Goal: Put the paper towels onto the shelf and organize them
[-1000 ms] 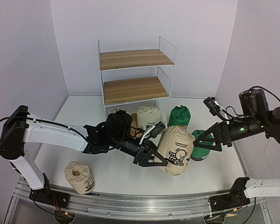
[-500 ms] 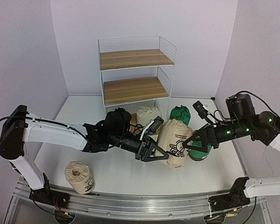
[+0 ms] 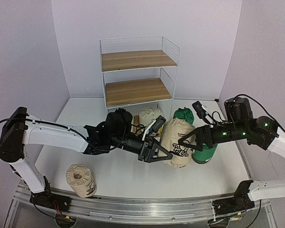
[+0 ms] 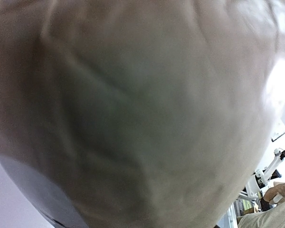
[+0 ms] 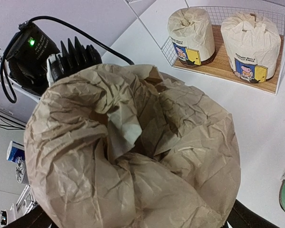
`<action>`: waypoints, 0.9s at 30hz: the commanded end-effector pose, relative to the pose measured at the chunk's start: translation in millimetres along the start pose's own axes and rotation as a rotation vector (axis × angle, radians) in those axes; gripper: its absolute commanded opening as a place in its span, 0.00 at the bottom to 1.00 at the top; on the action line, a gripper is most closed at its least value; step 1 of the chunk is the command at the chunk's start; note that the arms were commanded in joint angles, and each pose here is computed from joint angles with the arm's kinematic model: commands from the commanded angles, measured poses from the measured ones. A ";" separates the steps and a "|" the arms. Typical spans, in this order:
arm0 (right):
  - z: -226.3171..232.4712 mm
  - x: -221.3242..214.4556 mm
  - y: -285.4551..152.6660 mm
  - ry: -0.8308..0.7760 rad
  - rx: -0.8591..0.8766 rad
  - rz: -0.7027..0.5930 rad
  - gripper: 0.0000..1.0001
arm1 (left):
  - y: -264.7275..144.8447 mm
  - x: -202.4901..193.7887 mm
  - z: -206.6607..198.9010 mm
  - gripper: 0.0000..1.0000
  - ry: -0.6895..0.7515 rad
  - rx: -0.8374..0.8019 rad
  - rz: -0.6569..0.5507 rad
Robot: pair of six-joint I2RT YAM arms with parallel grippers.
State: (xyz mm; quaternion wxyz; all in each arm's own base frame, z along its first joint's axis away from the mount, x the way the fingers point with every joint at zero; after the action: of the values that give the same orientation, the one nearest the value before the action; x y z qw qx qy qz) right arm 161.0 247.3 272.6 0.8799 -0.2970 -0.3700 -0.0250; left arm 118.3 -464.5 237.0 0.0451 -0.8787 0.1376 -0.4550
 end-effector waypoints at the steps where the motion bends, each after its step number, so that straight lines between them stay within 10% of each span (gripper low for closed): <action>1: 22.3 13.5 1.8 0.021 0.147 -0.056 0.91 | -12.7 47.5 -52.8 0.22 0.165 -0.135 -0.128; 27: 15.2 6.8 32.5 0.012 0.184 0.020 0.87 | -26.1 50.9 -71.0 0.23 0.197 -0.190 -0.153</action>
State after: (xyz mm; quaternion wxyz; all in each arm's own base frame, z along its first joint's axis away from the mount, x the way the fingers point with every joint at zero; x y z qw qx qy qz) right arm 168.5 265.9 258.9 0.9010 -0.2672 -0.3419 -0.0050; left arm 119.1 -454.2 227.4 0.0644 -0.8899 0.1499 -0.4259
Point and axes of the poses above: each gripper's point midway between its finger pads, its own y axis out along the fingers, its own z axis along the line the jaws close on, x = y × z, the point moved 2 cm from there along -y, back along the fingers, and after that the axes turned 1 degree about y, right-handed, at the moved point
